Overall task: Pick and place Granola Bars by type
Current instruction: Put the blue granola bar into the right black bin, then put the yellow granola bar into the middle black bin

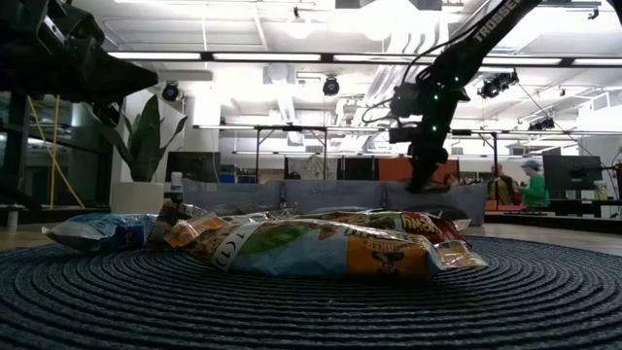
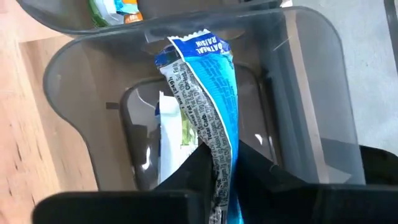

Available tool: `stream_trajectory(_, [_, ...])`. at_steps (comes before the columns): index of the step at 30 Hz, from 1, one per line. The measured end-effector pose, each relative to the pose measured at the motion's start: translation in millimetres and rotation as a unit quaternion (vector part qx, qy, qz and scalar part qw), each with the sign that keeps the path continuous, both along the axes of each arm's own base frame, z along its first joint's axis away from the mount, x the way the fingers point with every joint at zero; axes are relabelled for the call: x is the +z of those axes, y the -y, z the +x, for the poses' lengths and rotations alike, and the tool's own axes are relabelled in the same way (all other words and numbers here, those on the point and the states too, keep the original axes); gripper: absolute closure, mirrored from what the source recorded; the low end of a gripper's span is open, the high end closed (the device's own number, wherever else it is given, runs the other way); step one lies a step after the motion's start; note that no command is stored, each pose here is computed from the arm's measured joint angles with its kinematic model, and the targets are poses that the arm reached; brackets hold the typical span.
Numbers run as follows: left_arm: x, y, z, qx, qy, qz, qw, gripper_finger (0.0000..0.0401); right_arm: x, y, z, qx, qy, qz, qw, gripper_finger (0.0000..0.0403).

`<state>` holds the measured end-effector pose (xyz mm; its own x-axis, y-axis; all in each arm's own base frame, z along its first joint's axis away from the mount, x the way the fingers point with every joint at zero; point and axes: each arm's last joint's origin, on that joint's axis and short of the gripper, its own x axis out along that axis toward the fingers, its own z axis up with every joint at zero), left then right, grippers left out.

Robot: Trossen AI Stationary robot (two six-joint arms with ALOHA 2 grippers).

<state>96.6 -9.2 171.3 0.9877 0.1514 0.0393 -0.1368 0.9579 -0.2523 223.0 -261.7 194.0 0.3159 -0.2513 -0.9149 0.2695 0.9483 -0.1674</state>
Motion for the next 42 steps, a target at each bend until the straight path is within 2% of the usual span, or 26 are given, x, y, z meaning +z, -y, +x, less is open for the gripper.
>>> stream_trajectory(14, [0, 0, 0, 0.000, 0.000, 0.000, 1.000, 0.0400, 0, 3, -3, -0.013, -0.001, -0.003, 1.000, 0.0284])
stream_trajectory(18, [0, 0, 0, 0.000, 0.000, 0.000, 1.000, 0.0400, 2, 2, -3, -0.028, 0.018, 0.011, 0.999, 0.0262])
stream_trajectory(28, [0, 0, 0, 0.000, 0.000, 0.000, 1.000, 0.0400, 45, -12, -10, -0.049, 0.106, 0.010, 0.993, 0.0224])
stream_trajectory(36, [0, 0, 0, 0.000, 0.000, 0.000, 1.000, 0.0400, 84, -30, -19, -0.055, 0.217, 0.048, 0.974, 0.0226])
stream_trajectory(42, [0, 0, 0, 0.000, 0.000, 0.000, 1.000, 0.0400, 111, -48, -23, -0.048, 0.307, 0.106, 0.945, 0.0236])
